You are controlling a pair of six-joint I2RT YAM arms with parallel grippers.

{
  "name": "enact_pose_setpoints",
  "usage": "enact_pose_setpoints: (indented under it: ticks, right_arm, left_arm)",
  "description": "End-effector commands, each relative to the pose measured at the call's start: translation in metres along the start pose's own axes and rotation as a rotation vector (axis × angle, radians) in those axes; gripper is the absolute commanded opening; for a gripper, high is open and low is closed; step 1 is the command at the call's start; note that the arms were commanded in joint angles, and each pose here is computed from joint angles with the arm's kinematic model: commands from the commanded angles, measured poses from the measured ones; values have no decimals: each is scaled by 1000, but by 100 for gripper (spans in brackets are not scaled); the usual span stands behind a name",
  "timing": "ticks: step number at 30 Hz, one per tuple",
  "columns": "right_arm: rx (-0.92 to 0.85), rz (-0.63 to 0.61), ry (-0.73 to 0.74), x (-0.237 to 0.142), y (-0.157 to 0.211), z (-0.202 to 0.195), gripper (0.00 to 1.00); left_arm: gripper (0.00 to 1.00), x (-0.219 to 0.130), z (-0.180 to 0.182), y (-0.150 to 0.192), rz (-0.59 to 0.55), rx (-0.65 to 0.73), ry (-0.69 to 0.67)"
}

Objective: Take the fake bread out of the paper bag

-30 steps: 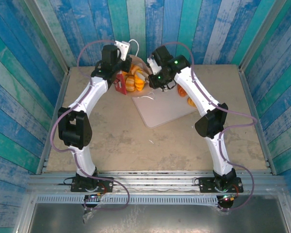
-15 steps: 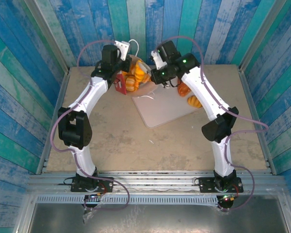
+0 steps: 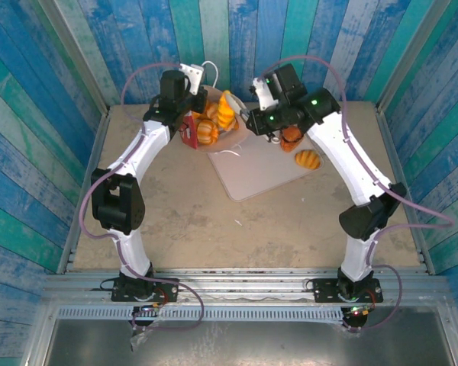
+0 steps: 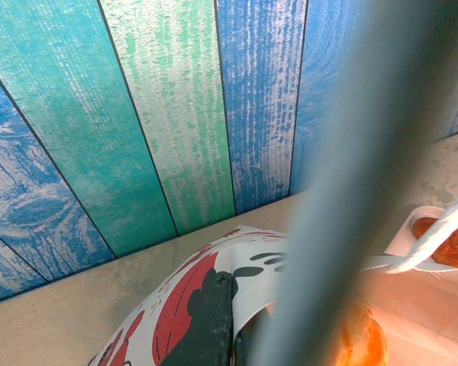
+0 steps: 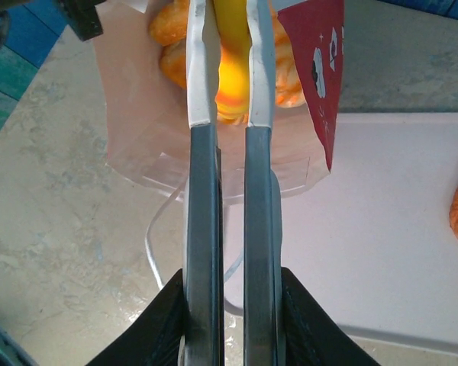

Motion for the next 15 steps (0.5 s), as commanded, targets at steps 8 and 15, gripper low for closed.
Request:
enact_pose_setpoints:
  ticks: [8, 15]
  right_arm:
    - [94, -184, -90, -76, -14, -15, 29]
    - [209, -275, -83, -96, -14, -53, 30]
  left_arm:
    - [0, 12, -3, 3, -16, -22, 11]
    - [0, 11, -4, 4, -12, -21, 13]
Point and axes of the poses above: each hand's point on the last joint's axis, 136 mm out from that joint toward the fingers, its own x axis out along the fingers, its own z axis along the line the jaws close on, y = z × x, the point moved 1 cm from there along -x, back along the fingers, and after that the axes turned 9 degrees about x, right-handed, at the moved point
